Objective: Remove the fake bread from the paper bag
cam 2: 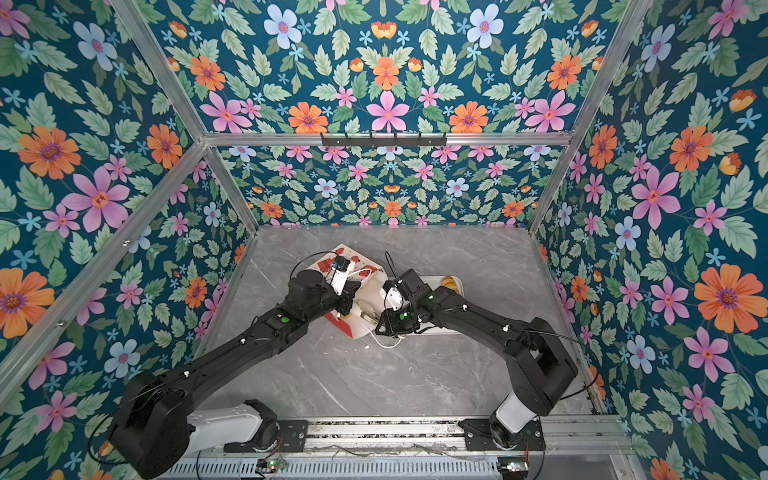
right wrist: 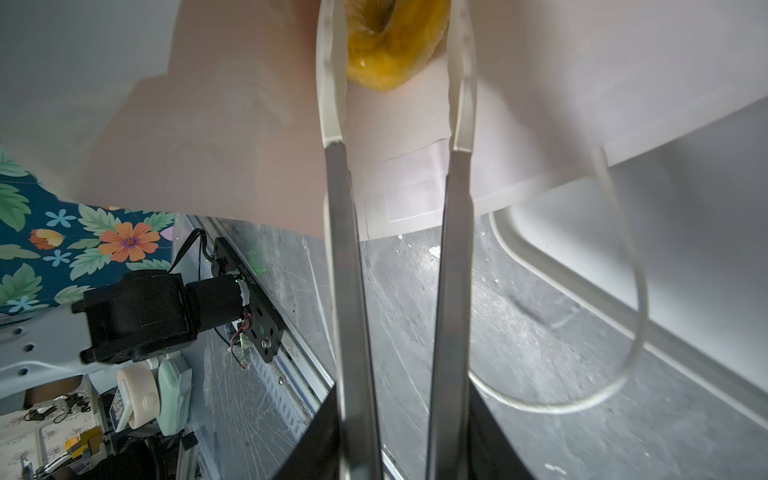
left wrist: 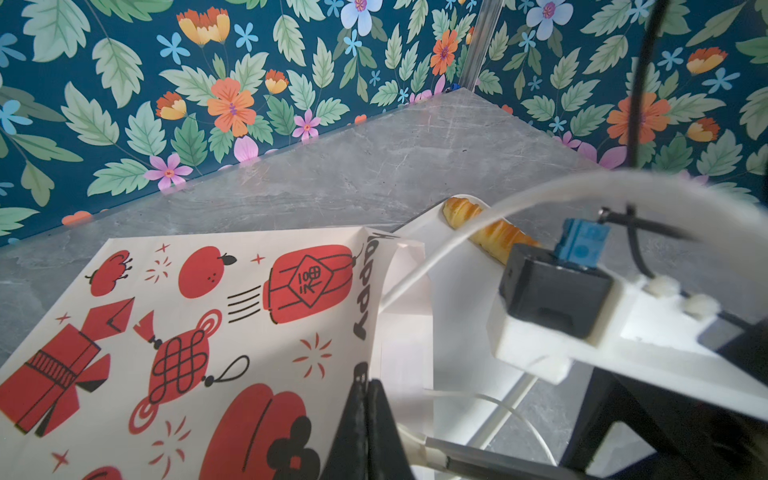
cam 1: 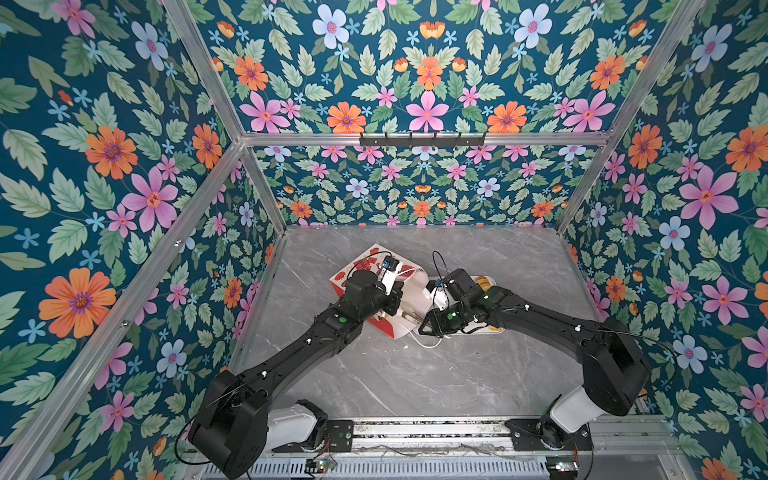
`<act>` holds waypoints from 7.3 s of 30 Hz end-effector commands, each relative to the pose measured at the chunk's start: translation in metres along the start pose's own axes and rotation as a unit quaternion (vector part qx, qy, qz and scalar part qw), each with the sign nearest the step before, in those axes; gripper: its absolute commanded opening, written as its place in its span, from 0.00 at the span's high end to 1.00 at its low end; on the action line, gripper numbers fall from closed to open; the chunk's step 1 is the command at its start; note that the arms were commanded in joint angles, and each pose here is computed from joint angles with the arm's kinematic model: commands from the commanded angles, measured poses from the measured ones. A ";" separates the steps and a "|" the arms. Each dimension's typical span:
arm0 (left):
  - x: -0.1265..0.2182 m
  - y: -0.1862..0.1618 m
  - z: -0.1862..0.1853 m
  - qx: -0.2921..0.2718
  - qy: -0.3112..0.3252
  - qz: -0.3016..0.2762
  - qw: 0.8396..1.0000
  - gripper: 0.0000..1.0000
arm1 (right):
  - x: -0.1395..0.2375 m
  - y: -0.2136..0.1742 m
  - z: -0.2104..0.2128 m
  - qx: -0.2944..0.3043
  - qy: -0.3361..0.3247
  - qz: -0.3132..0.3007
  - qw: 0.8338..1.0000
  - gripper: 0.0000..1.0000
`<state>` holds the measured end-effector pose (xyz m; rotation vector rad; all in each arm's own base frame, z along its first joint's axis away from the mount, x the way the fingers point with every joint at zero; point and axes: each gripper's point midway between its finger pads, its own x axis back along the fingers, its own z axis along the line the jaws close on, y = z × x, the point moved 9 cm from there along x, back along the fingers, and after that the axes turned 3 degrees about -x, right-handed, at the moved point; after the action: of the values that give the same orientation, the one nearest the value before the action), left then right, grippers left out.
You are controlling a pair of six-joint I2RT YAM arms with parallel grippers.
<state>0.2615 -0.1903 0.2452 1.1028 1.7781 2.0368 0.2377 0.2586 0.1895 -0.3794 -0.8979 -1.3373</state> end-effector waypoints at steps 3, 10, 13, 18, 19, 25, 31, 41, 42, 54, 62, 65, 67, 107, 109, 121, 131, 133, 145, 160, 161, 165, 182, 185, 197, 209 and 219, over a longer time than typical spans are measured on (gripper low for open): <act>0.001 0.004 0.000 0.000 0.001 -0.012 1.000 1.00 | -0.005 0.003 0.003 -0.004 0.023 0.004 1.000 0.62; 0.000 0.003 0.000 -0.001 -0.001 -0.014 1.000 1.00 | -0.020 0.008 -0.001 -0.015 0.031 0.023 0.999 0.59; 0.000 0.002 0.000 0.000 -0.002 -0.014 1.000 1.00 | -0.024 0.011 0.000 -0.018 0.037 0.028 0.999 0.59; -0.001 0.001 -0.001 0.001 -0.003 -0.018 1.000 1.00 | -0.029 0.017 0.002 -0.021 0.050 0.030 0.998 0.60; 0.000 0.001 -0.001 0.001 -0.003 -0.019 1.000 1.00 | -0.030 0.018 0.003 -0.022 0.052 0.031 0.998 0.61; 0.000 -0.002 0.000 0.001 -0.002 -0.020 1.000 1.00 | -0.032 0.021 0.006 -0.023 0.068 0.031 0.997 0.66; 0.001 -0.003 0.000 0.000 0.004 -0.019 1.000 1.00 | -0.026 0.019 0.005 -0.021 0.049 0.022 0.998 0.78; 0.001 -0.003 0.003 0.005 0.018 -0.022 1.000 1.00 | 0.006 -0.007 0.002 -0.025 0.010 -0.002 1.000 0.81; 0.001 -0.002 0.003 0.004 0.018 -0.023 1.000 1.00 | 0.010 -0.010 0.001 -0.027 0.004 -0.005 1.000 0.81; -0.004 0.003 0.007 0.012 0.041 -0.029 0.999 1.00 | 0.054 -0.041 -0.007 -0.037 -0.036 -0.046 0.998 0.81; -0.009 0.005 0.012 0.030 0.064 -0.033 0.997 1.00 | 0.101 -0.076 -0.025 -0.062 -0.070 -0.071 0.993 0.81; -0.011 0.006 0.014 0.033 0.073 -0.030 0.996 1.00 | 0.125 -0.092 -0.030 -0.065 -0.090 -0.094 0.989 0.81; -0.012 0.005 0.014 0.034 0.074 -0.030 0.996 1.00 | 0.139 -0.100 -0.031 -0.067 -0.101 -0.111 0.986 0.80; -0.013 -0.005 0.011 0.036 0.055 -0.032 0.997 1.00 | 0.114 -0.038 -0.118 -0.184 -0.144 -0.140 0.962 0.66; -0.014 -0.005 0.011 0.036 0.053 -0.032 0.997 1.00 | 0.116 -0.040 -0.118 -0.185 -0.149 -0.140 0.961 0.65; -0.013 -0.001 0.010 0.036 0.049 -0.034 0.998 1.00 | 0.138 -0.045 -0.102 -0.154 -0.154 -0.183 0.959 0.63; -0.011 0.001 0.010 0.037 0.051 -0.036 0.997 1.00 | 0.122 -0.015 -0.081 -0.109 -0.020 -0.161 0.981 0.63; -0.011 0.001 0.010 0.036 0.051 -0.036 0.997 1.00 | 0.115 -0.009 -0.078 -0.099 -0.015 -0.149 0.984 0.63; -0.008 0.000 0.011 0.036 0.057 -0.036 0.997 1.00 | 0.082 0.007 -0.093 -0.117 -0.036 -0.109 0.986 0.64; -0.010 -0.005 0.011 0.037 0.057 -0.034 0.997 1.00 | 0.083 -0.006 -0.104 -0.127 -0.098 -0.102 0.982 0.65; -0.011 -0.006 0.011 0.037 0.056 -0.033 0.997 1.00 | 0.084 -0.006 -0.104 -0.126 -0.098 -0.104 0.982 0.65; -0.011 -0.005 0.010 0.037 0.055 -0.034 0.997 1.00 | 0.088 -0.004 -0.101 -0.119 -0.097 -0.116 0.981 0.66; -0.008 0.008 0.010 0.014 0.054 -0.034 0.998 1.00 | 0.092 -0.026 -0.001 0.013 0.004 -0.123 0.992 0.63; -0.009 0.008 0.010 0.011 0.052 -0.031 0.998 1.00 | 0.073 -0.018 0.006 0.019 0.014 -0.106 0.994 0.63; -0.008 0.011 0.008 0.011 0.041 -0.035 0.999 1.00 | 0.023 0.024 0.005 0.008 0.028 -0.091 0.995 0.51; -0.010 0.012 0.007 0.012 0.031 -0.036 0.999 1.00 | 0.000 0.039 0.002 -0.006 0.052 -0.079 0.995 0.51; -0.012 0.007 0.007 0.016 0.035 -0.031 0.999 1.00 | -0.030 -0.007 0.001 0.067 -0.084 -0.011 0.994 0.29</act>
<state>0.2753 -0.1932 0.2447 1.0132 1.8478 2.0580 0.2417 0.2800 0.1816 -0.3159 -1.0051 -1.3552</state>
